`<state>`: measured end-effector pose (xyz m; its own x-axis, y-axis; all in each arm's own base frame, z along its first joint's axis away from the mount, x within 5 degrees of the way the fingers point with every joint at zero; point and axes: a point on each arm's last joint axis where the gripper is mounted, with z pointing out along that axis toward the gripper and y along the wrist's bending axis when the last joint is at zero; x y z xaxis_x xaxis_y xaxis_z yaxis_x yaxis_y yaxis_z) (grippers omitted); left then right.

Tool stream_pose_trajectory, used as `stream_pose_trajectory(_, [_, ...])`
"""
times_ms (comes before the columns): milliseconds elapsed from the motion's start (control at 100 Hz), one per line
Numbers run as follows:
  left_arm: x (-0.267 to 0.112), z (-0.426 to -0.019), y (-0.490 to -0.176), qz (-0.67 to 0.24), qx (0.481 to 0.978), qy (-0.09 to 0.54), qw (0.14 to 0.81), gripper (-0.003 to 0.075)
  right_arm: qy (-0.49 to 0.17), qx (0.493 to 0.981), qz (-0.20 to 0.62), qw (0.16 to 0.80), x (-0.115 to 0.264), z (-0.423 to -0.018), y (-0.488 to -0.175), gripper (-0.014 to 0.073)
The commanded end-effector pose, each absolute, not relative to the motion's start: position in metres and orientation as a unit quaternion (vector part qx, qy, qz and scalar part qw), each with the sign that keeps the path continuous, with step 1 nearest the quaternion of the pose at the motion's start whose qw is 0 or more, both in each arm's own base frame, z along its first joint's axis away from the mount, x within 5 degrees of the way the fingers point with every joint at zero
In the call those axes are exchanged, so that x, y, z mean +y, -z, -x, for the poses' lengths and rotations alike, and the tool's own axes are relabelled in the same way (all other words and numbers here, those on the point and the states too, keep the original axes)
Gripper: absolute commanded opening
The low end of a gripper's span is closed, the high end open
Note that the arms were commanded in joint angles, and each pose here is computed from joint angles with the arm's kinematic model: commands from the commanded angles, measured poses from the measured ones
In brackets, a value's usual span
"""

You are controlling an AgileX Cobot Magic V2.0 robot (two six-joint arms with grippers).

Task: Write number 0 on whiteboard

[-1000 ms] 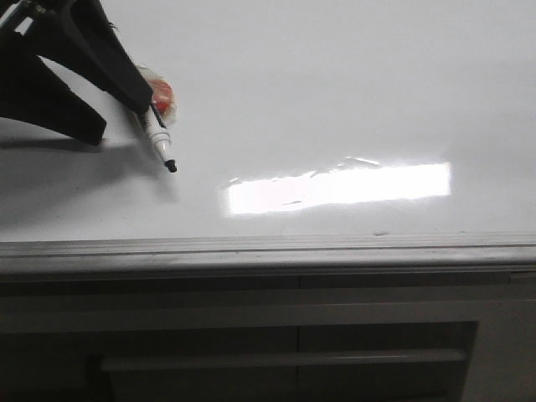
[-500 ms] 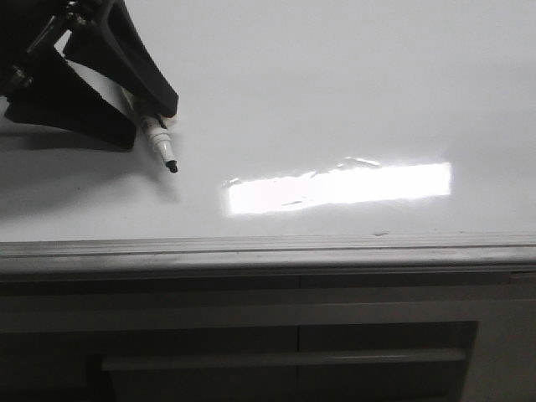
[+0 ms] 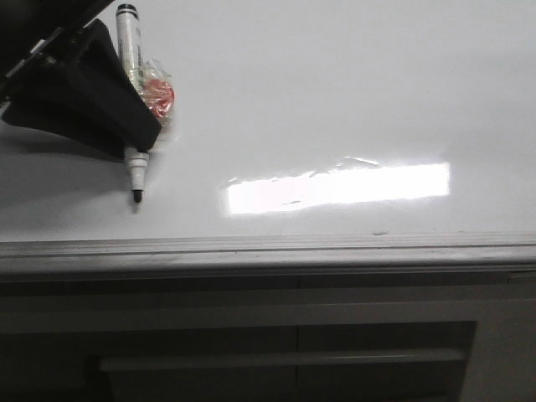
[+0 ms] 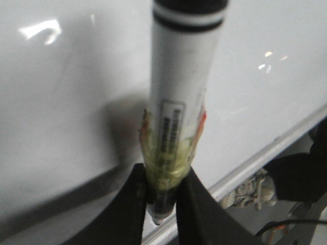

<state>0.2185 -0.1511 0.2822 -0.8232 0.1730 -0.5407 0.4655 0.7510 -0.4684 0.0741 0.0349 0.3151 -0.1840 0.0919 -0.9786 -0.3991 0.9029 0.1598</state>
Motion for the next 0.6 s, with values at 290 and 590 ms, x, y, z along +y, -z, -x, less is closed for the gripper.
stream_pose_trajectory(290, [-0.155, -0.139, -0.354, -0.607, 0.647, 0.223, 0.403, -0.0020, -0.203, 0.648, 0.493, 0.544, 0.130, -0.084, -0.372, 0.0433])
stream_pose_trajectory(590, [-0.140, -0.129, -0.344, -0.688, 0.625, 0.143, 0.341, -0.0020, -0.198, 0.604, 0.543, 0.549, 0.198, -0.104, -0.389, 0.0435])
